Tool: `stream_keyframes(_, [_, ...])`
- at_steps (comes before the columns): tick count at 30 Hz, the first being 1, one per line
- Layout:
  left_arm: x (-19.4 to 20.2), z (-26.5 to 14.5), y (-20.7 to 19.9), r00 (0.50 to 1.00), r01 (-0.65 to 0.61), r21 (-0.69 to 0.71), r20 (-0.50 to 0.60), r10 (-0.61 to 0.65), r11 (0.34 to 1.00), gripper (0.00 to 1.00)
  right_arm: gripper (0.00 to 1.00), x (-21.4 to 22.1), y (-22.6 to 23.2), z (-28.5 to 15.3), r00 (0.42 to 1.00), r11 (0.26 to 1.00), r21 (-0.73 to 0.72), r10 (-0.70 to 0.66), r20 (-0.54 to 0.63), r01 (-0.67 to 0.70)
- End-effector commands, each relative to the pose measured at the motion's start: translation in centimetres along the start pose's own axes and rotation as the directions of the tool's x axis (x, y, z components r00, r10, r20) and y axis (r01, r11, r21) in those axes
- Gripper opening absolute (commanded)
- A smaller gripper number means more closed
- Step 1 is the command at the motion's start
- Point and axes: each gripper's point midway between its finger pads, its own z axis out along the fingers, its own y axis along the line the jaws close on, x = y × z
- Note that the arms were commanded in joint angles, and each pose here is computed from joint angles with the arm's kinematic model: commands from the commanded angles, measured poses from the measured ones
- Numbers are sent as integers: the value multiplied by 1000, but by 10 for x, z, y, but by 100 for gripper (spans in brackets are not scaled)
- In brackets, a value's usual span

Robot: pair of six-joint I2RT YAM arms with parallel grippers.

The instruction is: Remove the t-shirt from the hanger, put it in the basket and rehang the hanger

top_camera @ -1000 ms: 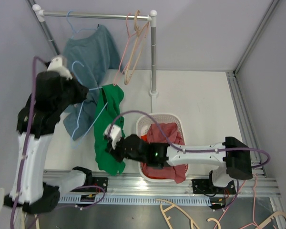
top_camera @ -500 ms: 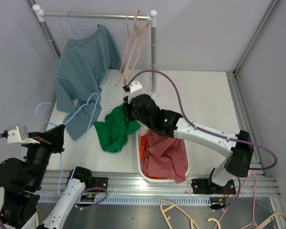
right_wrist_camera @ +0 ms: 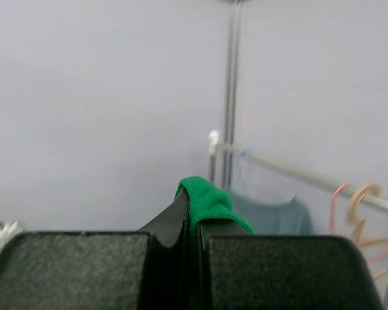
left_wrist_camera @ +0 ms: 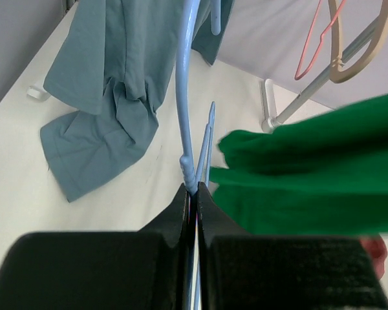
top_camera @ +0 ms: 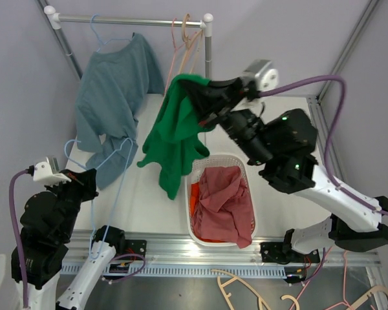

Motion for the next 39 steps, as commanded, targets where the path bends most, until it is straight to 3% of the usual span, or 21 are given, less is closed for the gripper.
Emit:
stream_keyframes(1, [-9, 5, -8, 999, 31, 27, 30, -32, 999, 1, 0, -85, -28, -7, 972, 994, 91, -77, 223, 58])
stream_keyframes(6, [-9, 9, -9, 1000, 18, 20, 24, -18, 1000, 1, 0, -110, -43, -9, 961, 986, 141, -120, 248, 86])
stream_keyframes(11, [-9, 16, -13, 1000, 17, 25, 17, -17, 1000, 1, 0, -97, -55, -22, 975, 980, 176, -122, 186, 89])
stream_keyframes(12, [-9, 18, -14, 1000, 18, 27, 14, -18, 999, 1, 0, -65, -53, -23, 985, 980, 173, -123, 123, 100])
stream_keyframes(14, [-7, 28, -21, 1000, 6, 45, -4, -6, 999, 1, 0, -54, -61, -48, 994, 979, 201, -53, 101, 32])
stream_keyframes(16, [-3, 43, -29, 998, -10, 50, -57, 13, 999, 1, 0, 3, -66, -75, 1000, 972, 234, 3, -23, 2])
stream_keyframes(17, [-5, 47, -33, 997, -15, 57, -71, 19, 998, 1, 0, 27, -75, -88, 992, 944, 319, 108, -57, -84])
stream_keyframes(18, [-4, 52, -38, 995, -19, 69, -93, 25, 997, 1, 0, 90, -76, -110, 968, 929, 367, 138, -207, -54])
stream_keyframes(19, [-4, 61, -41, 993, -24, 64, -113, 32, 998, 1, 0, 119, -79, -127, 945, 905, 418, 202, -256, -80])
stream_keyframes(20, [-8, 64, -44, 994, -31, 71, -104, 38, 997, 1, 0, 136, -81, -147, 910, 854, 486, 337, -240, -188])
stream_keyframes(21, [-16, 67, -48, 996, -33, 81, -80, 40, 996, 1, 0, 200, -81, -185, 852, 837, 535, 360, -381, -114])
stream_keyframes(22, [-31, 65, -53, 998, -30, 90, -46, 35, 995, 1, 0, 225, -82, -206, 813, 804, 584, 415, -410, -116])
stream_keyframes(23, [-33, 72, -56, 998, -40, 84, -54, 45, 996, 1, 0, 247, -80, -224, 759, 724, 663, 536, -369, -189])
stream_keyframes(25, [-53, 81, -67, 998, -47, 96, -40, 51, 994, 1, 0, 321, -84, -287, 606, 676, 734, 609, -512, -59])
stream_keyframes(28, [-70, 92, -85, 997, -52, 138, -49, 59, 989, 1, 2, 378, -76, -341, 385, 634, 773, 709, -591, 19])
stream_keyframes(30, [-87, 108, -101, 995, -83, 170, -40, 91, 982, 1, 0, 410, -75, -378, 283, 634, 760, 710, -645, 142])
stream_keyframes(33, [-114, 123, -115, 991, -136, 190, 21, 135, 972, 1, 0, 434, -72, -403, 226, 633, 749, 714, -663, 198])
stream_keyframes(39, [-136, 169, -130, 986, -165, 167, 16, 165, 972, 1, 0, 467, -60, -415, 124, 660, 722, 714, -688, 208])
